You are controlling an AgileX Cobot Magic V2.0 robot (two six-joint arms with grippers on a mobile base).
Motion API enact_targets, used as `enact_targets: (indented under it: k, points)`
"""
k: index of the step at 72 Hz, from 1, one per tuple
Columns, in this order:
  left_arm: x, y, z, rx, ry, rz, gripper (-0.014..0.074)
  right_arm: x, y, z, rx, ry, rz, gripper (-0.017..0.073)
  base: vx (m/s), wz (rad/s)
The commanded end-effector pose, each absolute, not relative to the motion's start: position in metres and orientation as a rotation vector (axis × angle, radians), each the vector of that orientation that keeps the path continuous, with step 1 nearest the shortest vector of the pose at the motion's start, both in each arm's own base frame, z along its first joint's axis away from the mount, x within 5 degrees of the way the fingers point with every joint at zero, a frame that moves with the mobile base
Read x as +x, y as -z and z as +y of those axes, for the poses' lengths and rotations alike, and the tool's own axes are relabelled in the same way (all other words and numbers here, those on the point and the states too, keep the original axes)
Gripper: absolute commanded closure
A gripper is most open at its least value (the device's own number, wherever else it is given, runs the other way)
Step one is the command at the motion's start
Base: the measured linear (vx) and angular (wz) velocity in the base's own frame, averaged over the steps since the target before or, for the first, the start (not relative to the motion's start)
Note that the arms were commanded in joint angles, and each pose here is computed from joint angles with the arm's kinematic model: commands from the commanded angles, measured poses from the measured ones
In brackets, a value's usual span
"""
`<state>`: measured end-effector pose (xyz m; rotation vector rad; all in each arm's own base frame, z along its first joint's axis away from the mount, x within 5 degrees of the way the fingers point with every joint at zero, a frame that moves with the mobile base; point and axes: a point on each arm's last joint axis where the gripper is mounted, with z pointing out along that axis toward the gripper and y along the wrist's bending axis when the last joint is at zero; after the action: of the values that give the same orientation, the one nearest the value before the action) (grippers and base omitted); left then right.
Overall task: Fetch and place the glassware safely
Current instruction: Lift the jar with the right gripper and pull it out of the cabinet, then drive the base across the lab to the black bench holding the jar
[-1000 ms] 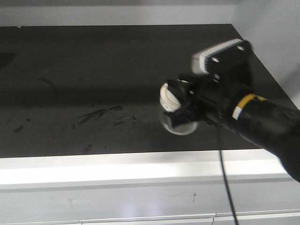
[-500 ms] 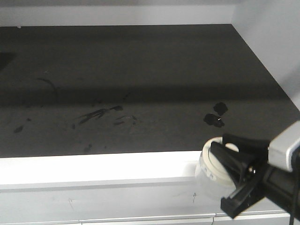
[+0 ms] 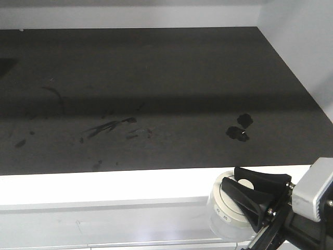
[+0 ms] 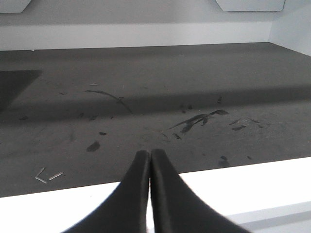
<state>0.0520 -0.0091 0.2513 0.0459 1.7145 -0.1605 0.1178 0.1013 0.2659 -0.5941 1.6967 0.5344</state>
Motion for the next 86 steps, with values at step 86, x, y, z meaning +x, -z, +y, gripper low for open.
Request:
enact_targets:
  k: [86]
  points:
    - [0.0522, -0.2669, -0.0085, 0.032, 0.17, 1.618, 0.0601, 0.1196, -0.2873, 0.1022, -0.548, -0.56, 1.556, 0.056, -0.04, 0.19]
